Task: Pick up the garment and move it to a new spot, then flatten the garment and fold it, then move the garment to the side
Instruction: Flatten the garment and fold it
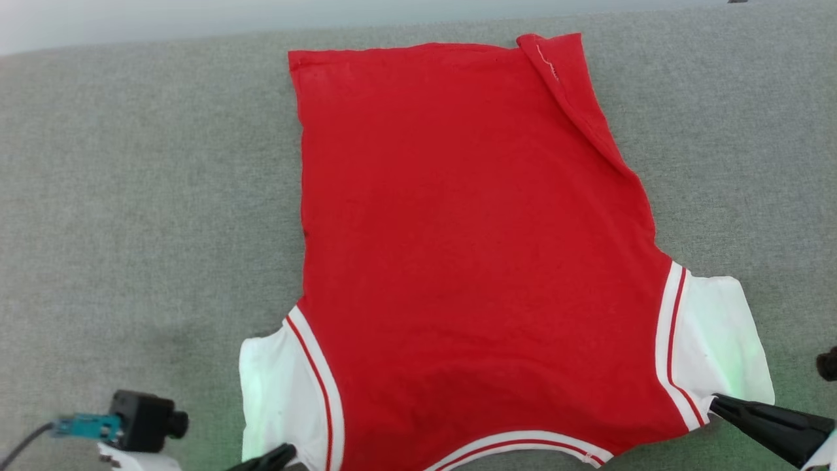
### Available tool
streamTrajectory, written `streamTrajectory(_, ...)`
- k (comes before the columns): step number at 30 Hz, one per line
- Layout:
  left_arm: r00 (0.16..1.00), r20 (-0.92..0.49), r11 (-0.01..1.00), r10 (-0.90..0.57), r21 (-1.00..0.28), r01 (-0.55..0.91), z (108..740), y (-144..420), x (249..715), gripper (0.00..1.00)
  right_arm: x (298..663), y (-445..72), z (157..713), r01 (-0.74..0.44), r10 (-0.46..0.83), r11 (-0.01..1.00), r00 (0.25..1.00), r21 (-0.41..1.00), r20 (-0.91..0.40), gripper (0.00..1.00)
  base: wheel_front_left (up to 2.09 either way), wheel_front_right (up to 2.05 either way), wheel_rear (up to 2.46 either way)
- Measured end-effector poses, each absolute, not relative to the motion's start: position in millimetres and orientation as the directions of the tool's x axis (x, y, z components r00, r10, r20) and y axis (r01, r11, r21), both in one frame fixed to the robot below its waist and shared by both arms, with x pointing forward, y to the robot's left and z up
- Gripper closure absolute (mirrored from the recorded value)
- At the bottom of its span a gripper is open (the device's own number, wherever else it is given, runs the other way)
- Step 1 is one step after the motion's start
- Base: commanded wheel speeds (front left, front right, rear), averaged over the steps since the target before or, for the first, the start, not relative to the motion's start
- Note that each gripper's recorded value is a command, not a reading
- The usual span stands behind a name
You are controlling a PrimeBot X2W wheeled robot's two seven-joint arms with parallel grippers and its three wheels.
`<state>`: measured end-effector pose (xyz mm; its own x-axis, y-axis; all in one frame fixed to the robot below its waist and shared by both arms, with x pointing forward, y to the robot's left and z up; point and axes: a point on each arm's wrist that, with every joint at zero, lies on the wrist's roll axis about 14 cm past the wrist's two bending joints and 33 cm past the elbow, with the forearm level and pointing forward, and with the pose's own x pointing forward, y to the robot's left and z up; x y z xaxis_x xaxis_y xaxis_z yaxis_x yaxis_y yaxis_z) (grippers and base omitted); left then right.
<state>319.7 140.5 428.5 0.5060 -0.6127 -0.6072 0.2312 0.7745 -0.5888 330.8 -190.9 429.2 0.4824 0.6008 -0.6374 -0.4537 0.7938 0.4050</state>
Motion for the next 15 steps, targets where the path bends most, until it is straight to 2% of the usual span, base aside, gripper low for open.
streamTrajectory(6, 0.487, -0.579, 0.733, -0.653, -0.644, 0.217, 414, 122, 325, 1.00, 328, -184, 403, -0.466, 0.588, 0.795, 0.436, 0.388, -0.681, 1.00, 0.00, 0.00, 0.00)
streamTrajectory(15, 0.460, -0.642, 0.770, -0.614, -0.615, 0.170, 371, 122, 331, 1.00, 331, -174, 364, -0.484, 0.559, 0.802, 0.401, 0.350, -0.726, 1.00, 0.00, 0.00, 0.00)
